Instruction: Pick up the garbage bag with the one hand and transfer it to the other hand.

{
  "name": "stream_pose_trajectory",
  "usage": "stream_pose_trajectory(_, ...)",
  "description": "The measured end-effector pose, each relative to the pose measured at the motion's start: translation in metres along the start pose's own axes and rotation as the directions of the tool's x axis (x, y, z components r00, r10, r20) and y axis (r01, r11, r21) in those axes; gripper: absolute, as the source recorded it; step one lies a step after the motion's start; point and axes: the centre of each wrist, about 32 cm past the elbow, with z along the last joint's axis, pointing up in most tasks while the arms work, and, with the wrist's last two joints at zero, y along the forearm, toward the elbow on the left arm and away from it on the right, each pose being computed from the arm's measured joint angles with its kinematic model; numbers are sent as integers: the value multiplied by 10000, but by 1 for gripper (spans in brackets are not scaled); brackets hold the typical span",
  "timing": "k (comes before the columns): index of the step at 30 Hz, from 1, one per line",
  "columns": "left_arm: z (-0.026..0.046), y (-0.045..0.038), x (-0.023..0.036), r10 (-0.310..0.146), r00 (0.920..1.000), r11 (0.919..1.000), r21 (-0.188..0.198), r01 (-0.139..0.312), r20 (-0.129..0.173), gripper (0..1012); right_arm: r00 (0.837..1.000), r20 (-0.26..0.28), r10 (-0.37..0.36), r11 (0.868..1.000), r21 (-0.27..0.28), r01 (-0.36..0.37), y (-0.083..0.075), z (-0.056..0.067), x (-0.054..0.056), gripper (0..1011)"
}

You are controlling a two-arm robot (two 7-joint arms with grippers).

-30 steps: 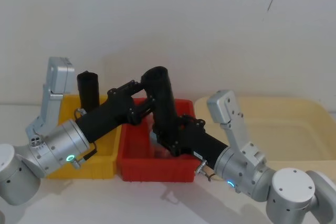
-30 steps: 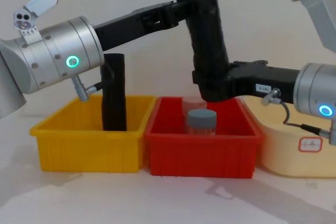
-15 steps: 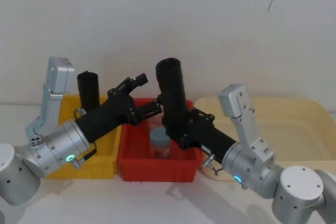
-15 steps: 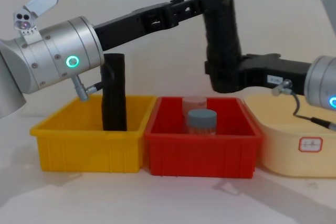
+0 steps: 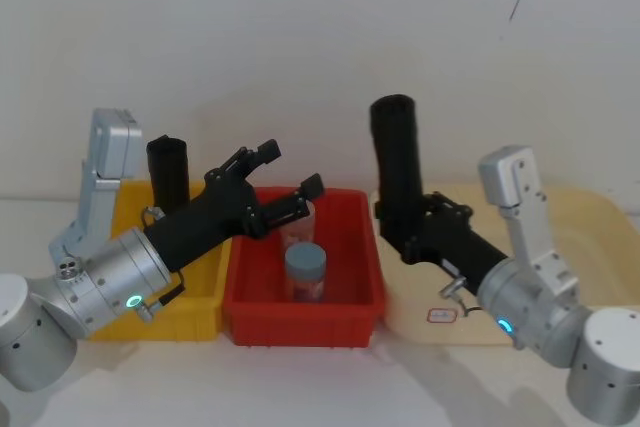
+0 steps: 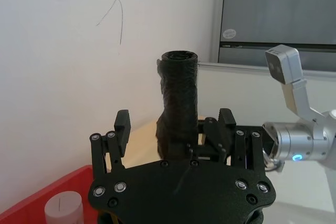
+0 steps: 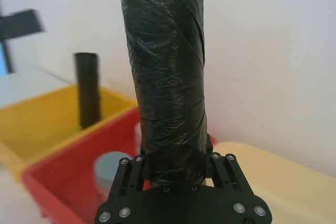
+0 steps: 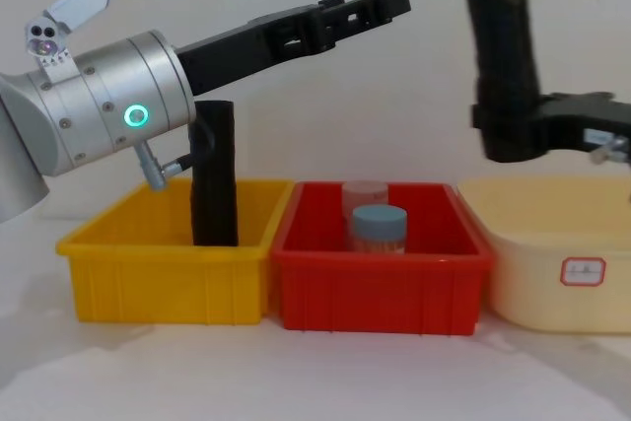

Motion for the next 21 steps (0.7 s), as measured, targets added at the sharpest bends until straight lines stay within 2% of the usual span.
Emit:
stream_pose_trajectory(7,0,0,0,-1,10000,10000,1,1,0,1000,9955,195,-923,9949,-378,930,-136,-6,206,528)
stream_pose_trajectory(11,0,0,0,0,10000,10000,1,0,0,1000,9893,341,-1420,9876,-628,1440,-215,-9,316,528)
stream_pose_trajectory(15,0,0,0,0,10000,10000,1,0,-1,1000,9767,546,-2076,9728,-939,2120,-318,-16,452,528)
stream_pose_trajectory(16,0,0,0,-1,10000,10000,1,1,0,1000,9767,546,-2076,9728,-939,2120,-318,-16,452,529)
stream_pose_trajectory(21,0,0,0,0,10000,10000,2,0,-1,1000,9523,939,-2904,9441,-1342,3011,-466,-24,634,709)
